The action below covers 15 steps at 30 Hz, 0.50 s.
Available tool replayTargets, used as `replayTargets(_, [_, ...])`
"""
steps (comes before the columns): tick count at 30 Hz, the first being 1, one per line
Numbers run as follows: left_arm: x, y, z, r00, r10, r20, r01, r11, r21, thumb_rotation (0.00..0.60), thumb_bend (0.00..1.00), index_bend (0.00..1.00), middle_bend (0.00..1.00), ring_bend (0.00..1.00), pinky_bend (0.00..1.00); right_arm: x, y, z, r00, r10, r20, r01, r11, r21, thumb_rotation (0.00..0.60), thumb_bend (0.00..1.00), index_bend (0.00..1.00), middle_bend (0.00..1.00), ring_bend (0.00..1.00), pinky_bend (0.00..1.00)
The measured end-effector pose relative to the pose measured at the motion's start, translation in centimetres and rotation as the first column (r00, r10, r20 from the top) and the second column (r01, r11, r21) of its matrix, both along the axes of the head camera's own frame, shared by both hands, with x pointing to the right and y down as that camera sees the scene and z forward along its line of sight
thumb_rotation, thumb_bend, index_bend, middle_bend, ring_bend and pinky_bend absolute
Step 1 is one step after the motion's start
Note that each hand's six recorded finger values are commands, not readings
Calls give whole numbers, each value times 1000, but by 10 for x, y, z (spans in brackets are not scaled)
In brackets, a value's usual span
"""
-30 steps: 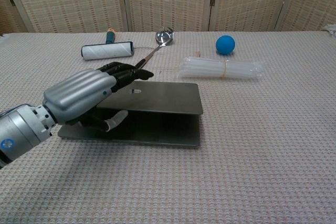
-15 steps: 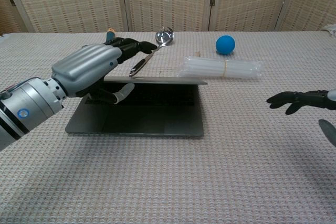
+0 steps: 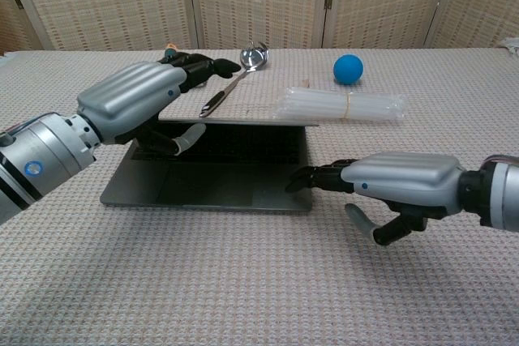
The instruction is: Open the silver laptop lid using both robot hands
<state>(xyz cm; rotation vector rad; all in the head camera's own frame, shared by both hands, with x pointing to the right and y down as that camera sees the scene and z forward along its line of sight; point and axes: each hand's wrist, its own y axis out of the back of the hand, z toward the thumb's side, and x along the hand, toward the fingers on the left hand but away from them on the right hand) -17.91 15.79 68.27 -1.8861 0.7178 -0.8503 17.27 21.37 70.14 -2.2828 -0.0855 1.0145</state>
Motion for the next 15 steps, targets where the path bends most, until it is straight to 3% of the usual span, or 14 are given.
replayTargets(7, [0, -4, 1, 1000, -3, 11, 3, 1000, -4, 600, 580, 95, 167, 70, 0, -18, 1, 23, 998, -41, -37, 41, 999, -2, 600, 899, 0, 23, 44, 0])
replayTargets(15, [0, -15, 0, 999, -19, 29, 19, 1000, 4, 600, 580, 90, 166, 65, 0, -24, 4, 31, 996, -60, -60, 60, 998, -3, 600, 899, 0, 24, 44, 0])
